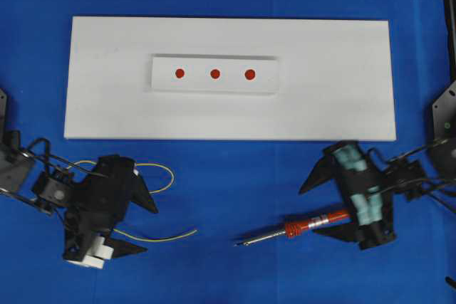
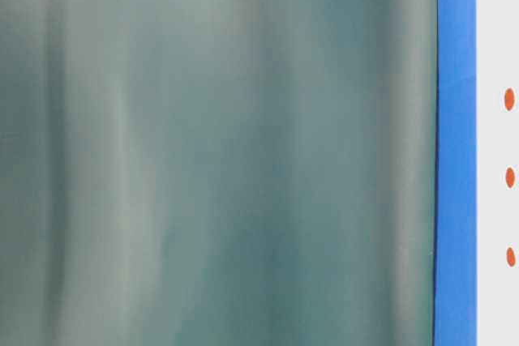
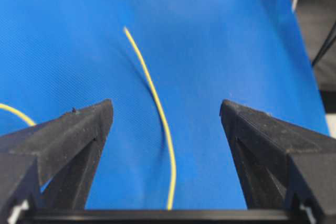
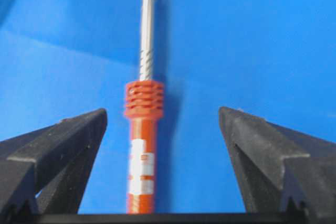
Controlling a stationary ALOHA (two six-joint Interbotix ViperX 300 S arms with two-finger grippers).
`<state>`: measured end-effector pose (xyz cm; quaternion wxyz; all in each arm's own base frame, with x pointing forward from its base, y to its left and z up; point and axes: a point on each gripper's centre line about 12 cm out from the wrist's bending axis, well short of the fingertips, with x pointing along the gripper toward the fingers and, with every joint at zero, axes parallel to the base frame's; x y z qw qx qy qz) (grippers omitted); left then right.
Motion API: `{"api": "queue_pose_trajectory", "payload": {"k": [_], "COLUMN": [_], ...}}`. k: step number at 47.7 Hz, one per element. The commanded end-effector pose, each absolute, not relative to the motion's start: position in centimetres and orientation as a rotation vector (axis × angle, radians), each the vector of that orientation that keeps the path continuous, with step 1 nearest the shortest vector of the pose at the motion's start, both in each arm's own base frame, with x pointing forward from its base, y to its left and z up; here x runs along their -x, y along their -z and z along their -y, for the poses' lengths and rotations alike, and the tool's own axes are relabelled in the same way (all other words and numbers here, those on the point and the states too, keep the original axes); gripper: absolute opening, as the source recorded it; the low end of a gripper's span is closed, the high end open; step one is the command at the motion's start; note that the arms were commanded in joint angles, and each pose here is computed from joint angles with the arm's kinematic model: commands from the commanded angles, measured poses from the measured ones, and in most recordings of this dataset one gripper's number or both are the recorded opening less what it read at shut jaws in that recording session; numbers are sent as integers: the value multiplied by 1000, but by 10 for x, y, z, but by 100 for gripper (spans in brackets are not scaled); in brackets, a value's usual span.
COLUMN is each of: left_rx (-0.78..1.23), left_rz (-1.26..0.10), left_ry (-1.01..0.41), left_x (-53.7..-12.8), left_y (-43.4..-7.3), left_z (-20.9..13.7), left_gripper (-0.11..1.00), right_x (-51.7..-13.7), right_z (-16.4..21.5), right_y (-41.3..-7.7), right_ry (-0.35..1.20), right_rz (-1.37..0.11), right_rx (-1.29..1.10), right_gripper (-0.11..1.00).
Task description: Touch the tip of the soldering iron to the tip of the solder at the mark.
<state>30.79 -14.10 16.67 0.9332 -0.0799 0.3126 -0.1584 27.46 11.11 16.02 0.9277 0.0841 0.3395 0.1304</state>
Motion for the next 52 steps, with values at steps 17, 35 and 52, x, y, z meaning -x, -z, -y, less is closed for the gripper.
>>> {"api": "queue_pose_trajectory", "payload": {"k": [17, 35, 52], "left_rx": [72, 40, 45], "left_rz": [-405, -216, -189], "left_ry": [225, 118, 72], "left_x": [-274, -205, -161], "left_y": [-230, -242, -215], "left_z": [71, 26, 12], "left_gripper": [76, 76, 76], "right_x": [-225, -186, -179], "right_z": [-29, 7, 9], "right_y": [-253, -254, -218], "right_ry": [-95, 62, 63], "right_rz": [-344, -280, -252], "right_rx": [-134, -98, -126], "right_gripper": [86, 86, 85]}}
